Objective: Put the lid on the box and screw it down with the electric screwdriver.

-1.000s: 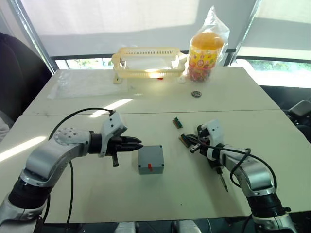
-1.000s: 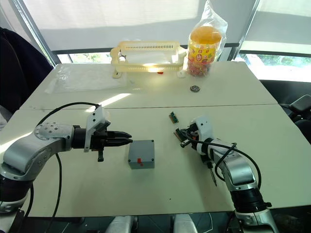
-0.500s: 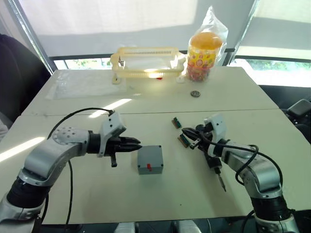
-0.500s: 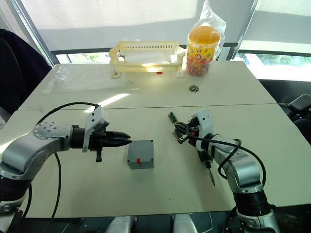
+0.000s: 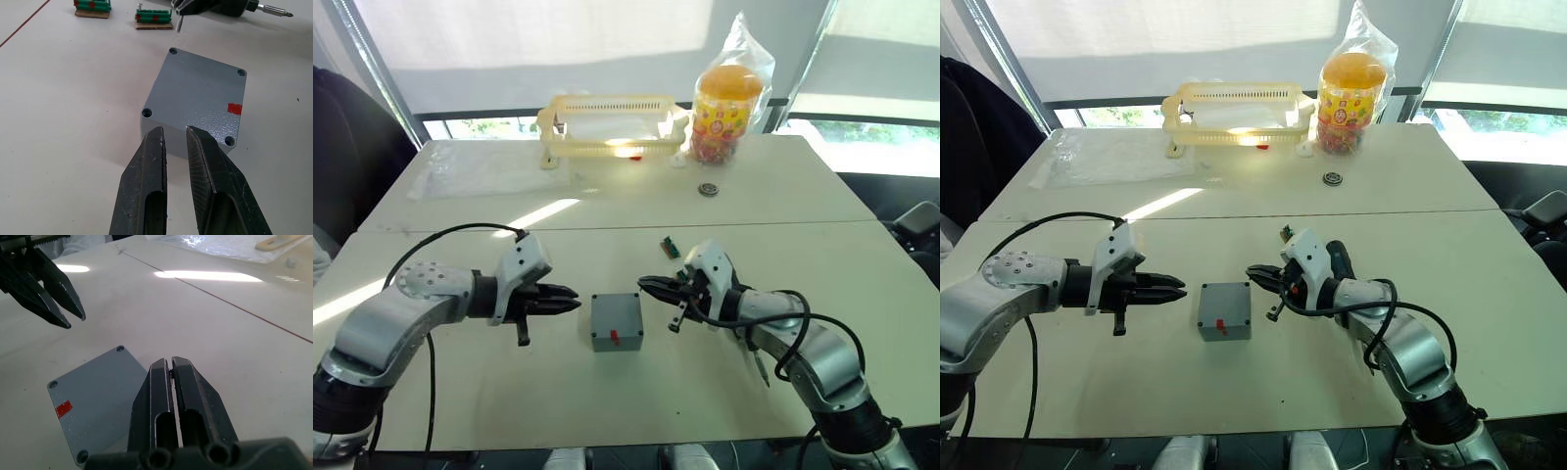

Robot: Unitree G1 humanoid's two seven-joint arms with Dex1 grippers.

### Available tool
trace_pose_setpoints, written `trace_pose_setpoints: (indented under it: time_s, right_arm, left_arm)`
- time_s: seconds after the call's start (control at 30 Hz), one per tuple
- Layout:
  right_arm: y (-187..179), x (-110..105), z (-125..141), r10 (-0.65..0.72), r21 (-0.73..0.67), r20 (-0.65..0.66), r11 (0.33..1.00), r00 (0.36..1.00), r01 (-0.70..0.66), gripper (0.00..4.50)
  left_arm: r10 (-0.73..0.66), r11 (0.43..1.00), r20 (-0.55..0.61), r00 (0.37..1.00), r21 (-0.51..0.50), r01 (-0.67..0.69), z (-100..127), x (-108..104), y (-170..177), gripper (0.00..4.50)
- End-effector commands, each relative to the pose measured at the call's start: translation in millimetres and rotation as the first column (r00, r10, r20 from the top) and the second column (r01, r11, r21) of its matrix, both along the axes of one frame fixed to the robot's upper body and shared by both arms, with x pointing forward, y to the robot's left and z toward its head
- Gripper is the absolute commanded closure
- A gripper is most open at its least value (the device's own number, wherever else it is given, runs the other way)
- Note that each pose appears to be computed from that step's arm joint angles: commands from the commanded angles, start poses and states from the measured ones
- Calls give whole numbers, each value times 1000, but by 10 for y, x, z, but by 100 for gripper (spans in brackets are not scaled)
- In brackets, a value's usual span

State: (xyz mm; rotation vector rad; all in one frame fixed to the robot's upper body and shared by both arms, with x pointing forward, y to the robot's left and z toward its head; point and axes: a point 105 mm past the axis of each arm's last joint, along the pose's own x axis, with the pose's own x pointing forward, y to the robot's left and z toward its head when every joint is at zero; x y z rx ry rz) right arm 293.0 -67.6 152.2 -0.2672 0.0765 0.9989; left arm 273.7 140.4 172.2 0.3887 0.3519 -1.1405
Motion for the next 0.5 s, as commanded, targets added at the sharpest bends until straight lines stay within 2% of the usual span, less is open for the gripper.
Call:
trace_pose_setpoints:
  time_s: [0.03,0.5]
  right_arm:
    - [18,-14,61,19,-5,45,1000,999,-19,446]
    - [72,18,-18,28,-17,50,999,998,-27,446]
  left_arm:
    - [-13,1000,40,999,-4,13,83,-18,-26,383]
    - [-14,1000,37,999,-12,15,69,-12,-57,383]
